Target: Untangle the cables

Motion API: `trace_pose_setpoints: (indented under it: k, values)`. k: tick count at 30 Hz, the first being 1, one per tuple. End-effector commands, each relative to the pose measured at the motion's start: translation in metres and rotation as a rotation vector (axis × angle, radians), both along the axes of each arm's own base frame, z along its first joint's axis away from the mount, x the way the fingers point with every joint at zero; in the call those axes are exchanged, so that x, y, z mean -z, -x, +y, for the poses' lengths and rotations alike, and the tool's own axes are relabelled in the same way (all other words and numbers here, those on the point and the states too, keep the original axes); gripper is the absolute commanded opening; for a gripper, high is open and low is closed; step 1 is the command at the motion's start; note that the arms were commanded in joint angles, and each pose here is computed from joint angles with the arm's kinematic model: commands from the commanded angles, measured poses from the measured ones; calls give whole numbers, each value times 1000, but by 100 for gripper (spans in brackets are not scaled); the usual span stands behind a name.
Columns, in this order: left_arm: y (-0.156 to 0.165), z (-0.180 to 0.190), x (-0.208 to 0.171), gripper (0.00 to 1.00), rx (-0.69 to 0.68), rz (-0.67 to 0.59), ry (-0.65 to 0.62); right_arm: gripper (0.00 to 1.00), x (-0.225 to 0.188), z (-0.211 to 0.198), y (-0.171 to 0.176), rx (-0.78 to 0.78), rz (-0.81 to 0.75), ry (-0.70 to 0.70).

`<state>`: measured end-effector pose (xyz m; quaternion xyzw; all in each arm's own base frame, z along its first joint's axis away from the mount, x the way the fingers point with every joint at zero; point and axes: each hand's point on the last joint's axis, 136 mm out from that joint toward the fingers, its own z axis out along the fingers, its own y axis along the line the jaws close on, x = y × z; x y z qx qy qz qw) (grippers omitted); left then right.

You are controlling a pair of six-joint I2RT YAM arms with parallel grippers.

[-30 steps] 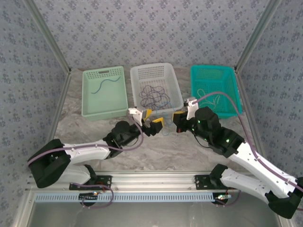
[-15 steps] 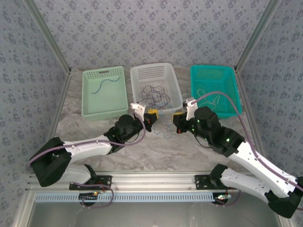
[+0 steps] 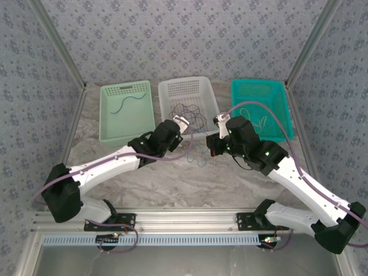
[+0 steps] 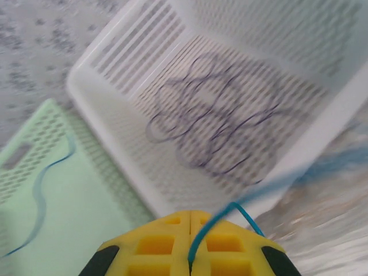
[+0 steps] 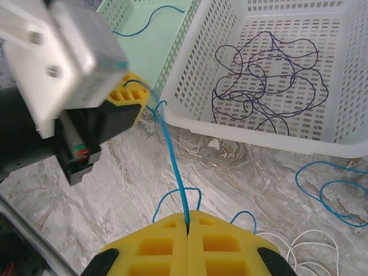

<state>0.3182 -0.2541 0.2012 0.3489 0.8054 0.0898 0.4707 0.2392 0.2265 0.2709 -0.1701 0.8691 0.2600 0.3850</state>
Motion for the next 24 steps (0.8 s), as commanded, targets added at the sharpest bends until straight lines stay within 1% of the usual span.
trace_pose_setpoints:
  k: [1,7,10,11,14,15,16,18,19,20,21,22,24]
  values:
    - [-10,44,-10,0,-104,-81,-330,0,-7,8,3,-61,20,-6]
    - [-21,55,-44,0,-156,-209,-412,0,-6,27,-4,-110,47,-29]
    - [-24,65,-63,0,-207,-282,-456,0,5,31,-6,-133,87,3]
    - [-26,69,-70,0,-225,-304,-459,0,-6,36,-8,-149,75,-15]
    - [-27,76,-92,0,-261,-354,-434,0,7,43,-4,-183,142,-11]
    - [-26,77,-100,3,-263,-371,-419,0,9,47,-4,-196,159,-23]
    - [-26,77,-107,8,-265,-388,-401,0,13,51,-2,-215,181,-32]
    - [-24,77,-122,24,-265,-416,-351,0,13,63,-3,-243,198,-77]
    - [-23,77,-128,38,-268,-428,-317,0,13,66,-3,-251,204,-91]
    - [-21,78,-134,59,-269,-439,-271,0,13,68,-5,-247,205,-102]
    - [-17,78,-138,65,-263,-441,-221,0,10,68,-11,-229,196,-114]
    - [-13,79,-141,68,-252,-437,-170,0,6,66,-17,-205,183,-129]
    - [-2,79,-144,84,-215,-425,-40,0,-12,59,-35,-144,152,-181]
